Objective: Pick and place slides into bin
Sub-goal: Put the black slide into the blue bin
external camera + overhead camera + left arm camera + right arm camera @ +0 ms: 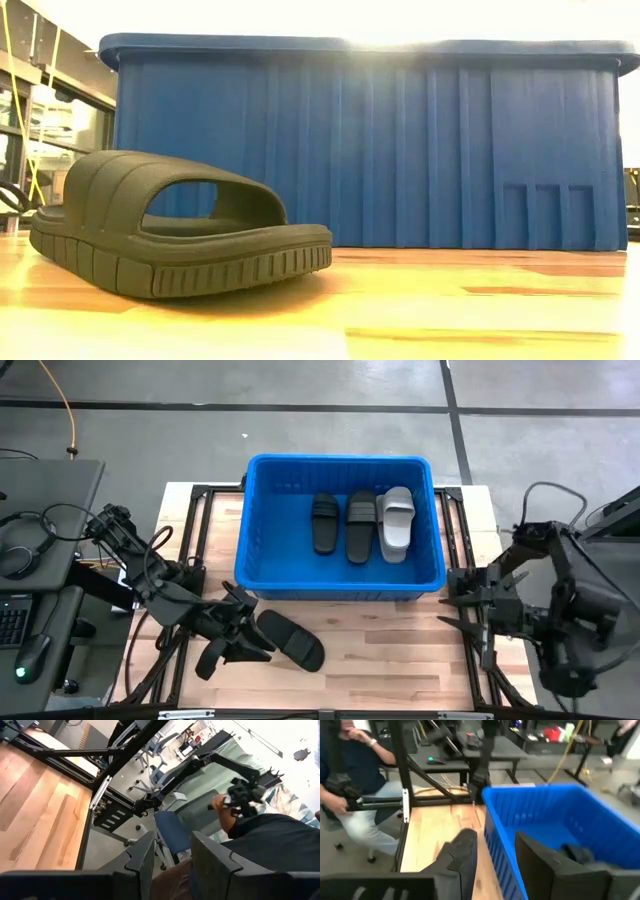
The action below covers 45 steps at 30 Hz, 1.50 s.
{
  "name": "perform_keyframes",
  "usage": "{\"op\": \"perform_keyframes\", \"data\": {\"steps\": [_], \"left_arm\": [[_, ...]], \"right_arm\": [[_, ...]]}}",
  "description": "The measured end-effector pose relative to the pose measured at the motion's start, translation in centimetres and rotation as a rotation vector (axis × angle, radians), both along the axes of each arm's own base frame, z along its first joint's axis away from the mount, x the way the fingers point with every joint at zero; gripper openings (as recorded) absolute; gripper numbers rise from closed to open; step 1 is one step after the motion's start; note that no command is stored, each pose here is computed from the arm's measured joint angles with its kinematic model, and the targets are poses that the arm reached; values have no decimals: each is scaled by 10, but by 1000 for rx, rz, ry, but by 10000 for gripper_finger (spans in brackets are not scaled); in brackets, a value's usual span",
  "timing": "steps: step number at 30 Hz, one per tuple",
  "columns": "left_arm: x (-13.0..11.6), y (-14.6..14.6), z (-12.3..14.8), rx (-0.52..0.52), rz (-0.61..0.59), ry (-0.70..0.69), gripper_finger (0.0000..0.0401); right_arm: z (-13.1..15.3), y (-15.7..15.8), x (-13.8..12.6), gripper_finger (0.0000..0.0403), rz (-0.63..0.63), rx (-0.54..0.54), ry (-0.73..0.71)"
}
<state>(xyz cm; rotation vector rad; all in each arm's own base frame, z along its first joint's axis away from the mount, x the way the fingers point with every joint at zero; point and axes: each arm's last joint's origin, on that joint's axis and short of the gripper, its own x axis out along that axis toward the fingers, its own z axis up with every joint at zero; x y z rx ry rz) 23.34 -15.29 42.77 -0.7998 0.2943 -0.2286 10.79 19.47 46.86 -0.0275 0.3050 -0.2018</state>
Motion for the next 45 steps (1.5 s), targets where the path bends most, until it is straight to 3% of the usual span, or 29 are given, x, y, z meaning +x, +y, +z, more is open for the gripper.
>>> {"op": "perform_keyframes", "data": {"steps": [5, 9, 13, 20, 24, 32, 38, 45], "left_arm": [[0, 1, -1, -5, 25, 17, 115], [-2, 3, -11, -52, 70, 128, 115], [-2, 2, -28, -100, 126, 296, 115], [14, -2, -62, -62, 227, 502, 115], [33, -1, -96, -95, 190, 654, 115], [57, -6, -147, -250, 72, 608, 115], [51, -5, -177, -299, 150, 598, 115], [31, -15, -204, -261, 258, 635, 115]], "right_arm": [[-50, -17, -15, 104, -65, 126, -2], [-74, -36, -28, 92, -89, 282, -64], [-88, -51, -36, 94, -96, 371, -149], [-103, -70, -41, 116, -98, 437, -179], [-103, -72, -42, 124, -94, 440, -184], [-100, -66, -41, 124, -69, 441, -171], [-98, -62, -39, 124, -57, 455, -178], [-96, -60, -39, 124, -51, 485, -177]]}}
